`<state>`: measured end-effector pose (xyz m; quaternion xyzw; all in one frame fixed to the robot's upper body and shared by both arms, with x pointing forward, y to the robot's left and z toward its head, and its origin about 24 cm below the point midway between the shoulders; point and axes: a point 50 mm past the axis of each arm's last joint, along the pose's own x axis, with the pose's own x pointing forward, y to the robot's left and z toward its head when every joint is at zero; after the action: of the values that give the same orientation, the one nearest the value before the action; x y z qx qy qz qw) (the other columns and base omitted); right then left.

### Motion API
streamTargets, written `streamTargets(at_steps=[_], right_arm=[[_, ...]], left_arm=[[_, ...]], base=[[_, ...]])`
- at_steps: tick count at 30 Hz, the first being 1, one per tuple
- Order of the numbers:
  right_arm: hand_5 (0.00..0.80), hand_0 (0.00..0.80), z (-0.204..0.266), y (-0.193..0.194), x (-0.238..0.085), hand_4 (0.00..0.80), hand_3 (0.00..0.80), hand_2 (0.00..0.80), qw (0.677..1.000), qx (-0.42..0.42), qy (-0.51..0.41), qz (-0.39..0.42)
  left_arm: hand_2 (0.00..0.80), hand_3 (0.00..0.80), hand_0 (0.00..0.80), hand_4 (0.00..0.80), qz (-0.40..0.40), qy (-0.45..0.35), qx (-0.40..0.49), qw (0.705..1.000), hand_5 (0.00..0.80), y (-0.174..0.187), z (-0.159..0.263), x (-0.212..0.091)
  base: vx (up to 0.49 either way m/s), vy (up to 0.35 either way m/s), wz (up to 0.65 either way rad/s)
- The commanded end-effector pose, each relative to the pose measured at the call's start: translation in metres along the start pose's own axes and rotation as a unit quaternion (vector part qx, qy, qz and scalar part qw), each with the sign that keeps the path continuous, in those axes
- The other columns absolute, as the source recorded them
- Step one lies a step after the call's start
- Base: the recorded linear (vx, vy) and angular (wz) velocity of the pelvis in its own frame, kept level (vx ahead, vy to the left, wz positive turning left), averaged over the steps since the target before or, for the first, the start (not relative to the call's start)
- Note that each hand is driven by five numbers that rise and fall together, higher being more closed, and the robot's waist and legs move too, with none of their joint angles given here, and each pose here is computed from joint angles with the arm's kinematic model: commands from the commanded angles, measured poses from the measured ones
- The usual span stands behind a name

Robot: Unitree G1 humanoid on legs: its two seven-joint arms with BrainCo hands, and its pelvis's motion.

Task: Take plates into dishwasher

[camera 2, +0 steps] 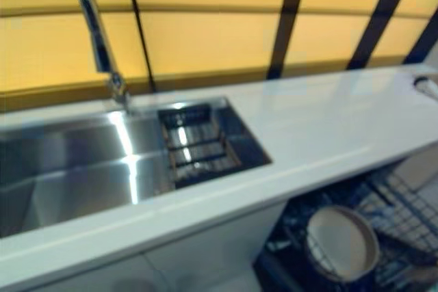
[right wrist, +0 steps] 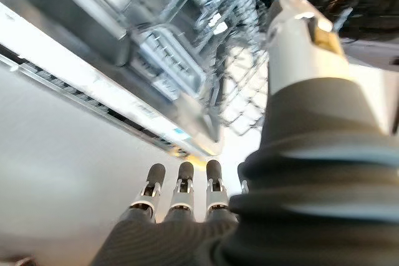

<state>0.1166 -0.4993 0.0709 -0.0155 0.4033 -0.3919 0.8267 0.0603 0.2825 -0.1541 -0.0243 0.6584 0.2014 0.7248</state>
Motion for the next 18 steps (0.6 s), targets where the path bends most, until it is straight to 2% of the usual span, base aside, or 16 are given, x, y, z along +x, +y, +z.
streamTargets(at_steps=[1, 5, 9, 13, 18], right_arm=[[0.000, 0.000, 0.015, -0.034, -0.015, 0.000, 0.000, 0.000, 0.998, 0.012, -0.017, -0.060], [0.000, 0.000, 0.006, -0.047, -0.018, 0.000, 0.000, 0.000, 0.994, 0.031, -0.003, -0.101], [0.000, 0.000, -0.005, -0.038, -0.011, 0.000, 0.000, 0.000, 0.992, 0.052, 0.021, -0.114], [0.000, 0.000, 0.009, -0.035, -0.013, 0.000, 0.000, 0.000, 0.992, 0.051, 0.017, -0.117], [0.000, 0.000, 0.026, -0.020, -0.012, 0.000, 0.000, 0.000, 0.994, 0.010, 0.001, -0.104]], left_arm=[[0.000, 0.000, 0.000, 0.000, -0.002, -0.002, 0.059, 0.998, 0.000, -0.001, 0.011, -0.001], [0.000, 0.000, 0.000, 0.000, 0.005, -0.008, 0.086, 0.996, 0.000, -0.004, 0.018, -0.002], [0.000, 0.000, 0.000, 0.000, 0.019, -0.011, 0.090, 0.996, 0.000, -0.008, 0.018, -0.002], [0.000, 0.000, 0.000, 0.000, 0.028, -0.015, 0.079, 0.996, 0.000, -0.006, 0.019, -0.002], [0.000, 0.000, 0.000, 0.000, 0.031, -0.029, 0.086, 0.995, 0.000, -0.007, 0.029, -0.004]], base=[[-0.277, 0.081, 0.67], [-0.293, 0.125, 0.92], [-0.434, 0.029, 0.54], [-0.324, 0.053, 0.54], [-0.241, 0.072, -0.07]])
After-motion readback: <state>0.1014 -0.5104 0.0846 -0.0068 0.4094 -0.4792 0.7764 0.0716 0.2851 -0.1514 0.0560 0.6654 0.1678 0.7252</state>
